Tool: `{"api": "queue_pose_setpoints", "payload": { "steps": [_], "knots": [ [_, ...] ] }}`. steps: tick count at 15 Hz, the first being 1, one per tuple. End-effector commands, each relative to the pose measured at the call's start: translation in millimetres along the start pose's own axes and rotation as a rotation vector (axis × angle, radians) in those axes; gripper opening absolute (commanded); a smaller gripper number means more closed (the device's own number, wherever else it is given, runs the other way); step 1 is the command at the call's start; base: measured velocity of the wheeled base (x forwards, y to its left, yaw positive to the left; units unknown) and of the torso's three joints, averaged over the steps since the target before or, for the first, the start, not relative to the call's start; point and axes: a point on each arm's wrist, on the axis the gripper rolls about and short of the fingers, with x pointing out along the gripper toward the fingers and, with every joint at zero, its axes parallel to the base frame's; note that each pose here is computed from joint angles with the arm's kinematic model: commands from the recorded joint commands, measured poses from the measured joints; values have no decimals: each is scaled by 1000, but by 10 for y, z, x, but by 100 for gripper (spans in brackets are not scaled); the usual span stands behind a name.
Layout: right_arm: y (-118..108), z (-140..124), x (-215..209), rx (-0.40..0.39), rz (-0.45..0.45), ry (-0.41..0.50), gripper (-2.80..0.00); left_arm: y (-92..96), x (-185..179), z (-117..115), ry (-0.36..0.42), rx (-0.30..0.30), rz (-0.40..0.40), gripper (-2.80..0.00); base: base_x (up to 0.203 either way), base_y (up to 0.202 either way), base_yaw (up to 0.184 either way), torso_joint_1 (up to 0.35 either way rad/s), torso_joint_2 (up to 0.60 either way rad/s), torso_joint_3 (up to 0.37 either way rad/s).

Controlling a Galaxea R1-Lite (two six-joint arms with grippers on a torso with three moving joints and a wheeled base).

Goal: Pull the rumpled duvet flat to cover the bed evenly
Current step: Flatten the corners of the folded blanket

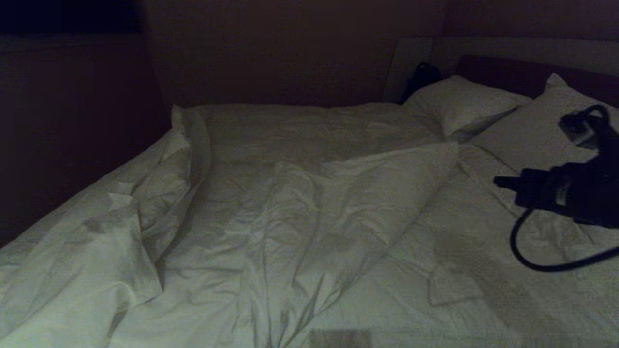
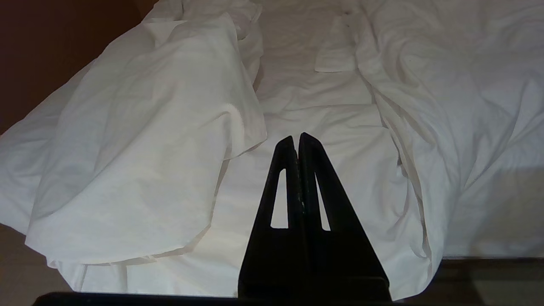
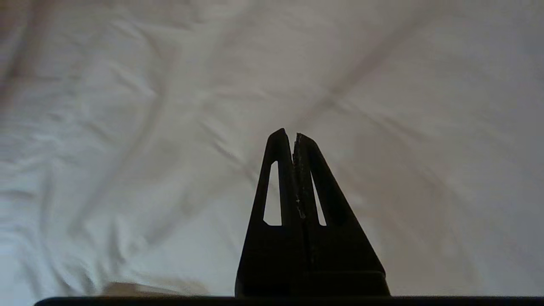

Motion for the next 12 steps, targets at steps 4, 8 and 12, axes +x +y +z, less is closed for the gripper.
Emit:
{"api": "queue_pose_setpoints", "payload": {
  "steps": [4, 8, 12],
  "knots": [
    [442, -98, 914, 34, 126, 91, -280, 0, 0, 1, 0, 1, 0, -280, 0, 0, 0, 0, 0, 0],
    [933, -330, 1173, -16, 240, 164, -280, 0, 0, 1, 0, 1, 1, -280, 0, 0, 0, 0, 0, 0],
    [1331, -602, 1347, -61, 332, 173, -280, 0, 0, 1, 0, 1, 0, -280, 0, 0, 0, 0, 0, 0]
  ]
}}
